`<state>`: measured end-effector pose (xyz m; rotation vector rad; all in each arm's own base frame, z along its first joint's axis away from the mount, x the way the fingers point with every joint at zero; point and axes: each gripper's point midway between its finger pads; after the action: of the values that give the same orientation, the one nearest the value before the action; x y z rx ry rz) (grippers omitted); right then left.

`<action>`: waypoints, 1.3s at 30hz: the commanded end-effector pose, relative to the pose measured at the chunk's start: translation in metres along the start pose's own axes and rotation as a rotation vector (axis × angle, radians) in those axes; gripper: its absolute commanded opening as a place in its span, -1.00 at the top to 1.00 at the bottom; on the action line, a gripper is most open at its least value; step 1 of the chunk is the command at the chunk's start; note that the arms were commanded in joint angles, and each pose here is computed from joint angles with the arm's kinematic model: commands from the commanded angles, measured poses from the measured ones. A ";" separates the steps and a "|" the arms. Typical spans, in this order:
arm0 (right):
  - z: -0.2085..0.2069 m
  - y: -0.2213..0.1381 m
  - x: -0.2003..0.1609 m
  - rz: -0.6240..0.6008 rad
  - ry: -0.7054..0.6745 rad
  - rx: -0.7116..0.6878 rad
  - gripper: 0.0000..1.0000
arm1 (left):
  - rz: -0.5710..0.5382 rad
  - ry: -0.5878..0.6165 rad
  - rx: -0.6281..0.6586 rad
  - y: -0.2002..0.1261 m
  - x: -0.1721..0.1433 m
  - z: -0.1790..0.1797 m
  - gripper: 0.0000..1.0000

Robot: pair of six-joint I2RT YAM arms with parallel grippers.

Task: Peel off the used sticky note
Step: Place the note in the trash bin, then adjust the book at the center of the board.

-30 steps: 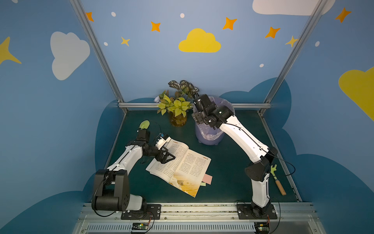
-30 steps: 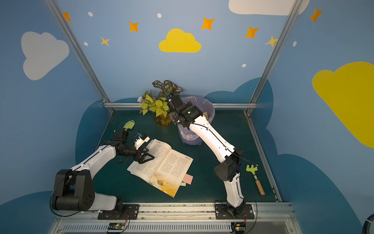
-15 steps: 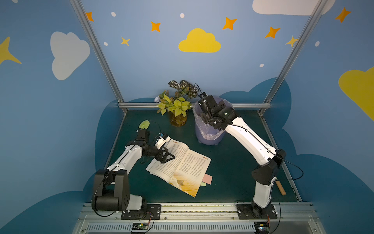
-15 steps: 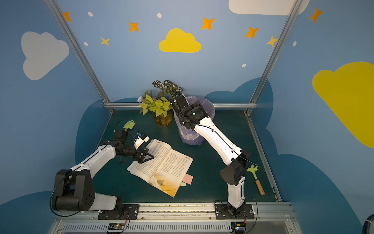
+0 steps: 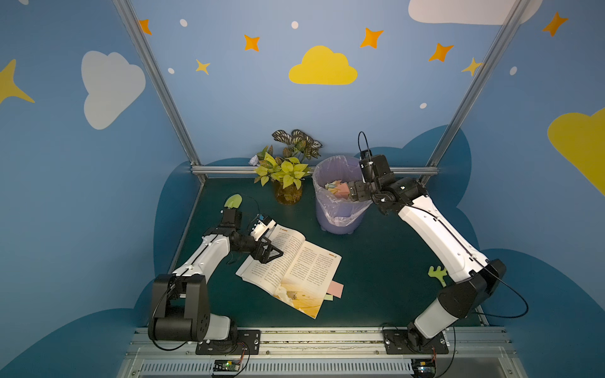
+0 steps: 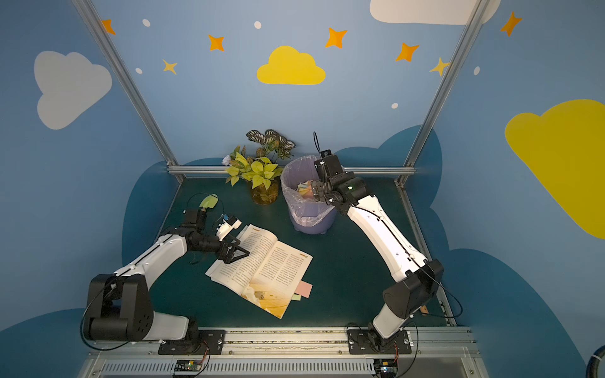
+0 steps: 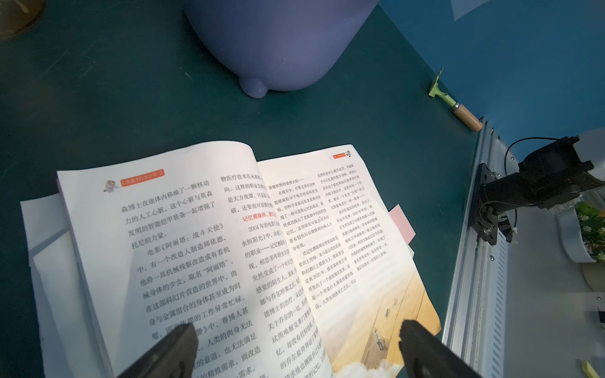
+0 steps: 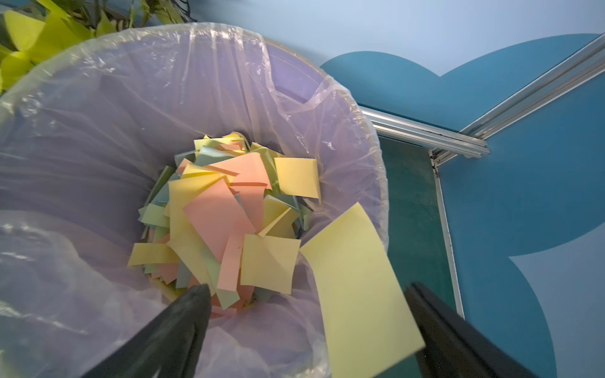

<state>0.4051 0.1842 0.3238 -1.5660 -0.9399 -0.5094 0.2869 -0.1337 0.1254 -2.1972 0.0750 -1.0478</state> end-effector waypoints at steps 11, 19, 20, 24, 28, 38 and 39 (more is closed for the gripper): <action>0.061 -0.005 0.048 -0.075 -0.045 0.160 -0.94 | -0.021 0.011 0.003 -0.003 0.007 0.000 -1.00; 0.070 -0.034 0.042 -0.104 -0.055 0.205 -0.94 | -0.019 0.018 0.007 -0.004 0.006 -0.001 -1.00; 0.071 -0.043 0.038 -0.109 -0.042 0.208 -0.94 | -0.019 0.027 0.007 -0.005 0.006 -0.002 -1.00; 0.083 -0.076 0.009 -0.118 0.033 0.236 -0.94 | 0.003 0.087 0.021 -0.007 0.003 -0.003 -1.00; 0.095 -0.097 -0.053 -0.081 0.133 0.274 -0.94 | 0.079 0.157 0.100 -0.010 -0.004 0.013 -1.00; 0.129 -0.062 -0.202 0.131 0.481 0.449 -0.93 | 0.273 0.185 0.122 0.008 -0.043 0.040 -0.88; 0.131 -0.056 -0.211 0.145 0.496 0.450 -0.93 | 0.291 0.186 0.121 0.010 -0.047 0.041 -0.87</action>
<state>0.2127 0.2255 0.1594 -1.2170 -0.6175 -0.4136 0.2959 -0.1064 0.0833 -1.9390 0.3001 -1.0722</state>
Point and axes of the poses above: each gripper's point midway between its finger pads, its own y axis out along the fingers, its own z axis along the line the jaws close on, x = y × z, and after that the axes turned 1 degree about -y, right-handed
